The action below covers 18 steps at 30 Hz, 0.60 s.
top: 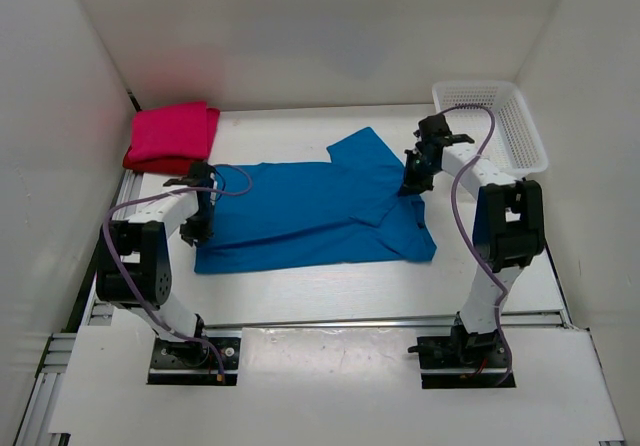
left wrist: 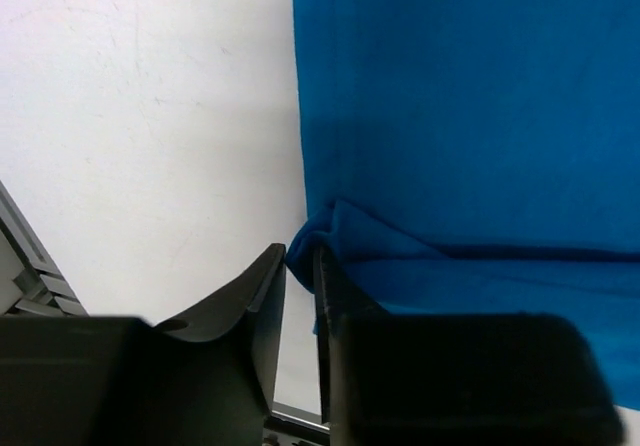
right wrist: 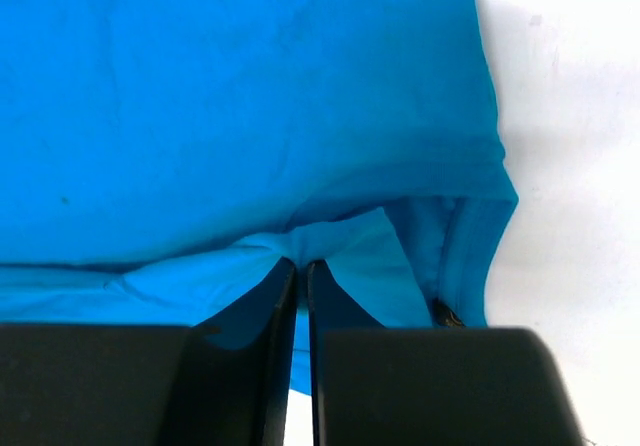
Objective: Fold and stack the t-shirts
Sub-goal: Fold the flattened tshirt in 1/3 of the way
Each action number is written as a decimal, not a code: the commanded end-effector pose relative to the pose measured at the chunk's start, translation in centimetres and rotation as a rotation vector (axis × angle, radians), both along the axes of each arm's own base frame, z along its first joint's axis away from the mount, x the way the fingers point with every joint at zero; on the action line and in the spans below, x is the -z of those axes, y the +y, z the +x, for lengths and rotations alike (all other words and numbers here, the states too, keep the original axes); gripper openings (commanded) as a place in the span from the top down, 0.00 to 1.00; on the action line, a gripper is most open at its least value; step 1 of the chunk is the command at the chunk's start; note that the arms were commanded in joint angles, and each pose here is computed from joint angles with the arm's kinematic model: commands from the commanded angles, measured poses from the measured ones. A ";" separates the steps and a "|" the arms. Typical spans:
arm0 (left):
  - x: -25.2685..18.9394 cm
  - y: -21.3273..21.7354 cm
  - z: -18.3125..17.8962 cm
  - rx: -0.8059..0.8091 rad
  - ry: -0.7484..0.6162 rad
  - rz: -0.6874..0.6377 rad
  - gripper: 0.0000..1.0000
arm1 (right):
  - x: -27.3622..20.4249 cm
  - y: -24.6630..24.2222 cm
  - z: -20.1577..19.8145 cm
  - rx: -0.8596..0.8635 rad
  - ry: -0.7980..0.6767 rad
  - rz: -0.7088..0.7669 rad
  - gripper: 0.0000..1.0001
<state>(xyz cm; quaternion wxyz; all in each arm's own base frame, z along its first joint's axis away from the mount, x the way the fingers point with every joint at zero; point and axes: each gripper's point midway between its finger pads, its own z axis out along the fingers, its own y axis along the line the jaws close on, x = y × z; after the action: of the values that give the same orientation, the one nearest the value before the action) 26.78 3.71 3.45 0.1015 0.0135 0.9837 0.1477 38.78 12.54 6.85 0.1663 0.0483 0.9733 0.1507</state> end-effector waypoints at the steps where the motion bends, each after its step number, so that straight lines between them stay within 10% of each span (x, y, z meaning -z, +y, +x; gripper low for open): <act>1: -2.0 1.0 2.9 -0.026 -0.098 0.035 0.70 | -2.4 -0.1 2.7 0.009 -0.075 -0.019 0.89; 11: -4.9 4.4 4.5 -0.140 -0.184 0.028 0.18 | -4.8 -0.5 3.8 0.014 -0.101 -0.048 0.60; 18: -4.2 2.5 0.2 -0.138 -0.068 -0.112 0.13 | -5.4 -2.0 -3.7 0.010 -0.001 -0.068 0.37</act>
<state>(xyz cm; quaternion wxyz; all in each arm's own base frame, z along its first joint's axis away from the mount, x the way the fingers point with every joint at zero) 29.26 8.21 6.68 0.1352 -0.0749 0.9770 0.1471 39.46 11.90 11.11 0.1890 0.0496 0.9716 0.1334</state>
